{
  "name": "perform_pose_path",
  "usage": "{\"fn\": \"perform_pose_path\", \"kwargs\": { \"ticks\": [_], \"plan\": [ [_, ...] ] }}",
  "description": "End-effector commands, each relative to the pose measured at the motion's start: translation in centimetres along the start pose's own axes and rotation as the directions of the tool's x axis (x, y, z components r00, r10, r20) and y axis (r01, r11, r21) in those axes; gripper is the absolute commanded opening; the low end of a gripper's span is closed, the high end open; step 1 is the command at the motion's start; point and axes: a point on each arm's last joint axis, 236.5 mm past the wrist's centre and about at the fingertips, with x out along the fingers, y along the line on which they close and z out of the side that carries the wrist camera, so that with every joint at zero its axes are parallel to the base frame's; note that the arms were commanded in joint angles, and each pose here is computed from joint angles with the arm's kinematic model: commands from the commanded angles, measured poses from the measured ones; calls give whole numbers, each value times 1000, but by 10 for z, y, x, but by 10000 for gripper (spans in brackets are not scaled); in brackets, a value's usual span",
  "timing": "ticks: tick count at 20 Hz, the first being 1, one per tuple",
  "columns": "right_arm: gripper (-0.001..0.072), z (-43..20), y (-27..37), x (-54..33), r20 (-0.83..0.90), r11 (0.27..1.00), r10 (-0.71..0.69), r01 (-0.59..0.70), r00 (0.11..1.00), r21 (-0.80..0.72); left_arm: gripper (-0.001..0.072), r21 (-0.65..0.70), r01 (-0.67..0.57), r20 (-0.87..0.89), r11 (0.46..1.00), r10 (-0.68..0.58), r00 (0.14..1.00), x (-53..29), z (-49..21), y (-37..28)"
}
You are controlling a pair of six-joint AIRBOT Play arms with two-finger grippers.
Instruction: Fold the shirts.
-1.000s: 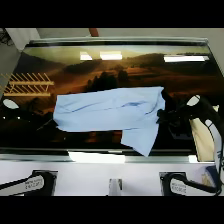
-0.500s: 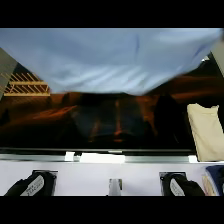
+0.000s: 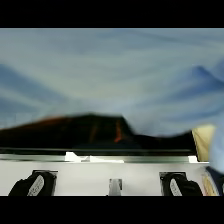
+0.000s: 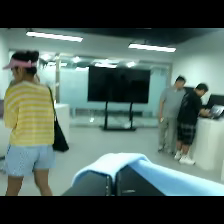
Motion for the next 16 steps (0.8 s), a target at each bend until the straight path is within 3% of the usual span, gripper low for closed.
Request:
{"fn": "perform_pose_path", "kwargs": {
  "ticks": [1, 3, 5, 8, 10, 11, 14, 16],
  "plan": [
    [26, -10, -11, 1, -45, 999, -46, 45, 998, -12, 33, 21, -79, -181, 997, 81, 980, 3, -45, 24],
    [27, -56, -19, 20, -214, 998, -59, 59, 975, -9, 33, 6, -95, -368, 995, 90, 925, 17, -98, 43],
    [27, -136, -30, 40, -488, 997, -63, 74, 871, 3, 33, -62, -105, -577, 993, 50, 815, 34, -174, 62],
    [27, -286, -51, 52, -851, 993, -48, 119, 524, 17, 33, -180, -165, -820, 970, -55, 570, 48, -316, 85],
    [26, -381, -57, 55, -956, 988, 5, 149, 295, 52, 33, -193, -226, -928, 955, -103, 357, 38, -420, 93],
    [26, -422, -56, 59, -973, 979, 46, 185, 226, 89, 33, -188, -245, -955, 951, -118, 272, 33, -464, 95],
    [26, -520, -37, 81, -979, 960, 129, 226, 156, 162, 34, -199, -343, -977, 918, -157, 147, 35, -559, 98],
    [26, -561, -27, 100, -979, 957, 128, 240, 155, 163, 34, -202, -410, -976, 889, -149, 156, 51, -589, 107]
  ]
}}
